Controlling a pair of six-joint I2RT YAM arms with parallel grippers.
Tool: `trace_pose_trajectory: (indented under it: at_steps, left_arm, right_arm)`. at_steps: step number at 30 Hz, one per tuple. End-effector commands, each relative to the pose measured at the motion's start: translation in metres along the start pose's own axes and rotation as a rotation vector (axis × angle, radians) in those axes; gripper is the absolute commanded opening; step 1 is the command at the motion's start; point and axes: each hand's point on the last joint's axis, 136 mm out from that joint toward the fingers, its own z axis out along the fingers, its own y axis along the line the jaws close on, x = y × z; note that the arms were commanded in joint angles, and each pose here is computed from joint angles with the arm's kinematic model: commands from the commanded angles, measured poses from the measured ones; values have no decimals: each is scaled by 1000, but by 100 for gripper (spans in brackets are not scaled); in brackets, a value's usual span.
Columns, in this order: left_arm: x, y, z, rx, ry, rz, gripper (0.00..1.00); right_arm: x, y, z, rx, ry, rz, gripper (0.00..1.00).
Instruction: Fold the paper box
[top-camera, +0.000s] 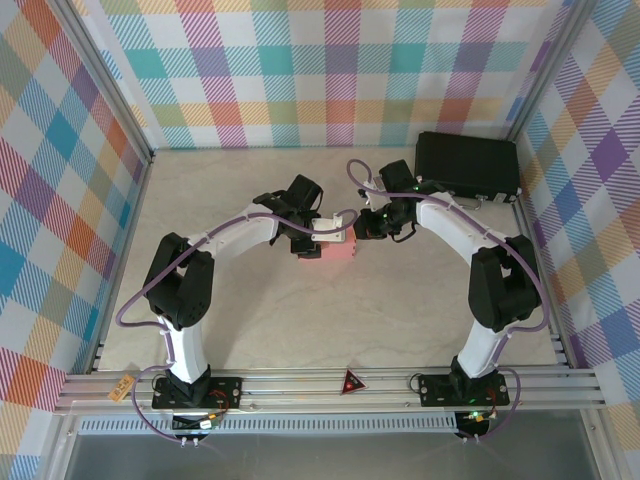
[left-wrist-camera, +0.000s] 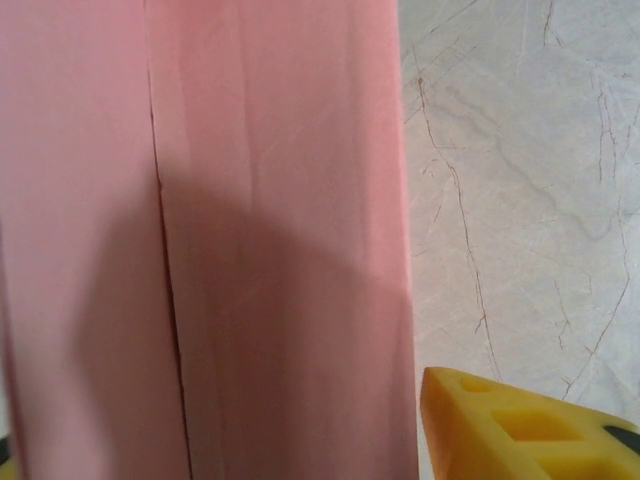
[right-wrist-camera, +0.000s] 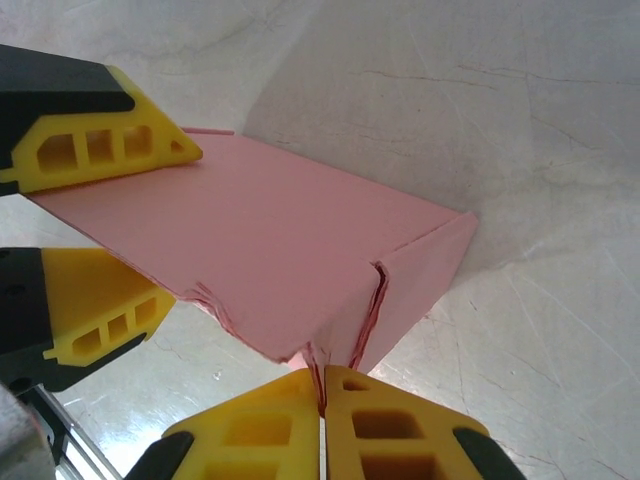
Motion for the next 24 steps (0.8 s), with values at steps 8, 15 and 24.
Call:
trace_pose_trajectory:
  at_steps: [8,15,24]
  left_arm:
    - [-26,2,-37,-44,-102,27,78]
    - [-42,8,-70,-86,-177,-46,86]
    - [-25,62,-141,-348,-329,-627,94]
  right_arm:
    - [1,-3,5,24,22,6,9]
    - [-1,-2,4,25,19,4,9]
    - [-1,-3,5,26,23,5,9]
